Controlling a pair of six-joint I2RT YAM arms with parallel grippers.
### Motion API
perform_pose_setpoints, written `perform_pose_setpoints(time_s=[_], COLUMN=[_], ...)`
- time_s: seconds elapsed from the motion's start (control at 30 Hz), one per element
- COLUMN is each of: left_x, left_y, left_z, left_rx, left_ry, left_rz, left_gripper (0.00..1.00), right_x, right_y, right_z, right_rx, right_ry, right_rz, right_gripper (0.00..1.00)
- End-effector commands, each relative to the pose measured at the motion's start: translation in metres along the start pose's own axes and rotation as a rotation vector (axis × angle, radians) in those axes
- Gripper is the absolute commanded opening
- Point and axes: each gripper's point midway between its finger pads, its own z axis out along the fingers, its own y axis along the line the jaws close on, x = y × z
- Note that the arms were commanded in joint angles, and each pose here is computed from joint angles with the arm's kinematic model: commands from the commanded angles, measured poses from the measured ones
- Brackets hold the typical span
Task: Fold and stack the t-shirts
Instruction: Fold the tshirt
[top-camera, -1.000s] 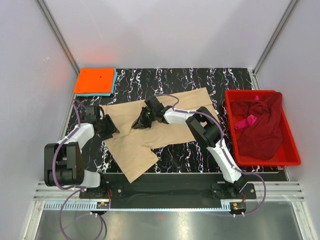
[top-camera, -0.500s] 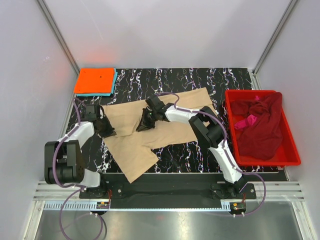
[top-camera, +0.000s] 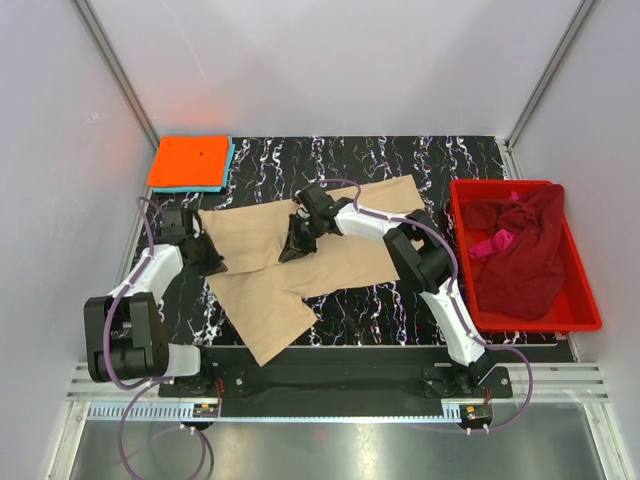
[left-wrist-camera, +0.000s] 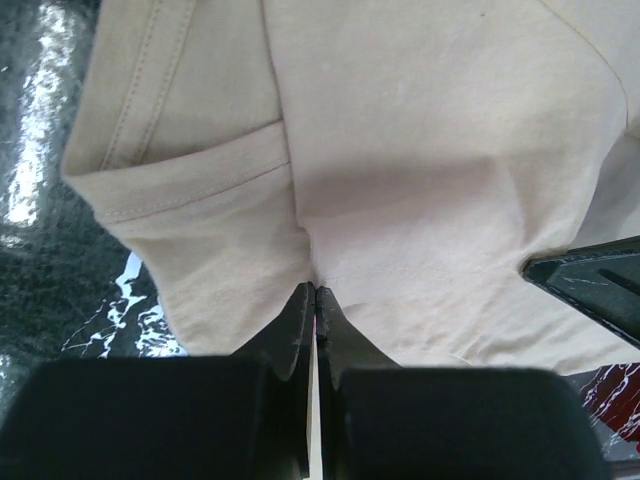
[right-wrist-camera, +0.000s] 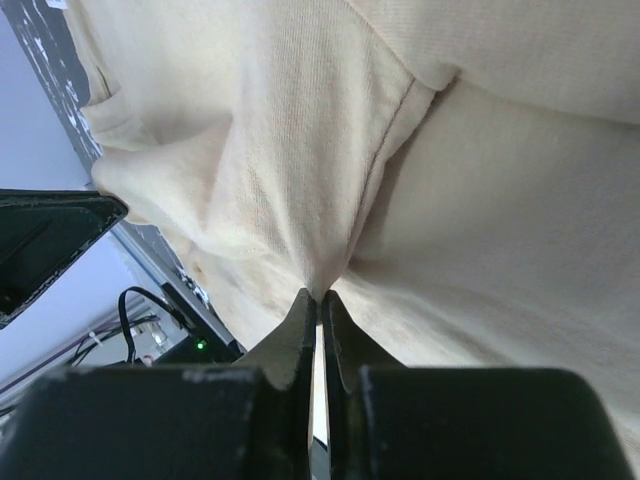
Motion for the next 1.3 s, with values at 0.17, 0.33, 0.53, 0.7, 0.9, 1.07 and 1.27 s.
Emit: perform_pose_setpoints(time_s=[0.17,0.33,0.53,0.7,0.9,1.07,1.27], left_x=[-0.02,-0.022,-0.018,-0.011,0.002,-0.026,-0.058], left_y=[-0.013,-0.013,-0.012,-0.006,0.005,0.002,-0.026], left_z=[-0.026,-0.031,-0.029,-0.029,-0.024,-0.047,-0.05], left_rx=[0.06,0.052,0.051,0.031,-0.008,-0.038,0.075], left_ry=[-0.093,-0.097,-0.082,-0.06,-0.027,-0.152,-0.243], left_rz=[-0.015,-0.014,-0.013,-0.014,-0.024,0.002,0.013], left_gripper=[0.0,0.0,0.0,0.0,0.27,0.52,0.47], right_x=[-0.014,-0.015,-0.017,-0.004,0.007,-0.004,-0.029], right_y=[0.051,0.054,0.062,0.058,0.035,0.012,-0.009], right_z=[-0.042,-0.052,-0.061,-0.062,-0.058,-0.067,-0.087], right_rx=[-0.168,-0.187,-0.243,-0.231,-0.155,-0.033,0.134], right_ry=[-0.018,0.003,0.043,0.166,0.184,0.13,0.027], right_rz=[-0.055,-0.003,0.043,0.096,0.075,-0.061,-0.19], right_gripper=[0.0,0.0,0.0,0.0,0.32,0.42,0.43])
